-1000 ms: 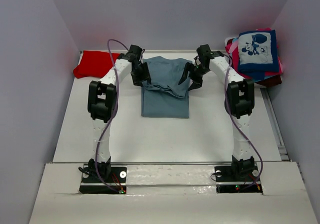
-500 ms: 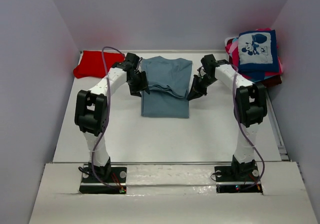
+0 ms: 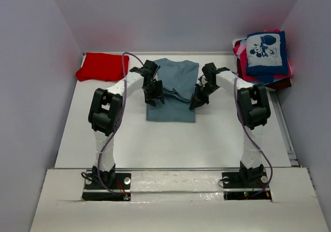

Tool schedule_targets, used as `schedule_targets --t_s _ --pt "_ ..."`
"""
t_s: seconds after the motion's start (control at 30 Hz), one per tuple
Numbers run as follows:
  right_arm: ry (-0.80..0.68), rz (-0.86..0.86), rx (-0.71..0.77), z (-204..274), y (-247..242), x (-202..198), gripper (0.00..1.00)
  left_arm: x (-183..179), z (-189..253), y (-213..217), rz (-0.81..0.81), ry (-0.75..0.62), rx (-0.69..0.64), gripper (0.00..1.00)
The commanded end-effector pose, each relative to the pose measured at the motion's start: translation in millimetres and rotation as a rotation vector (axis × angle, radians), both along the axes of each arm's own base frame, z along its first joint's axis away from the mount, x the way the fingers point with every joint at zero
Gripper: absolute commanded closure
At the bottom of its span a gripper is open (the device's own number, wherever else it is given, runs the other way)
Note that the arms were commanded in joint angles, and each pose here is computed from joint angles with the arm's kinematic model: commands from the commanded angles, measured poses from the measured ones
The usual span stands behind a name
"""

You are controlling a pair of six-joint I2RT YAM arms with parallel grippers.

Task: Fold and stack the t-shirts
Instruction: Fold the folded rectangular tshirt in 1/3 of the way

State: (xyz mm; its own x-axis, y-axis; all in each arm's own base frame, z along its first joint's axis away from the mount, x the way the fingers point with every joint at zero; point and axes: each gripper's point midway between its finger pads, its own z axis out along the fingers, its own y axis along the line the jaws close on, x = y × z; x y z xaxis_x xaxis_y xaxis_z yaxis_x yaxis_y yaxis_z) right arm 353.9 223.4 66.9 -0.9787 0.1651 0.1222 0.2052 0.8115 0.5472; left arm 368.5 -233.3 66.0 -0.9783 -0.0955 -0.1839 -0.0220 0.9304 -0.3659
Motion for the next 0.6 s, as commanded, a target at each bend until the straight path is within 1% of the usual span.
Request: schedule_targets --t_s 0.0,0.13,0.2,0.27,0.3,0.33,0.37,0.47,0.5,0.57 --pt "-0.040 0.017 0.033 -1.2 10.6 19.1 0.93 19.4 5.7 -4.9 -0.005 -0.018 0.000 0.41" --pt "-0.042 0.018 0.037 -7.1 16.6 37.3 0.93 40.5 10.1 -10.7 -0.008 -0.053 0.006 0.41" --pt "-0.048 0.017 0.035 -4.6 18.1 43.8 0.93 45.7 5.0 -11.4 -0.010 -0.046 0.019 0.41" --pt "-0.083 0.016 0.039 9.7 21.6 58.1 0.93 56.3 9.8 -13.8 -0.007 -0.068 0.022 0.41" --pt "-0.078 0.017 0.034 7.1 22.4 62.2 0.93 56.6 3.0 -13.2 -0.009 -0.051 0.034 0.41" --pt "-0.087 0.017 0.033 10.9 23.3 67.0 0.93 62.5 7.3 -15.2 -0.009 -0.066 0.031 0.41" --pt "-0.117 0.018 0.039 24.5 25.7 76.3 0.93 63.4 3.1 -15.3 -0.009 -0.056 0.037 0.41" --pt "-0.111 0.018 0.026 26.0 26.6 84.7 0.93 75.8 8.3 -9.8 0.012 -0.072 0.031 0.41" --pt "-0.145 0.018 0.034 36.3 29.0 93.3 0.93 79.8 6.0 -5.6 0.022 -0.069 0.032 0.41" --pt "-0.134 0.002 0.033 31.0 25.8 100.0 0.93 86.3 5.8 -2.1 0.035 -0.073 0.032 0.41"
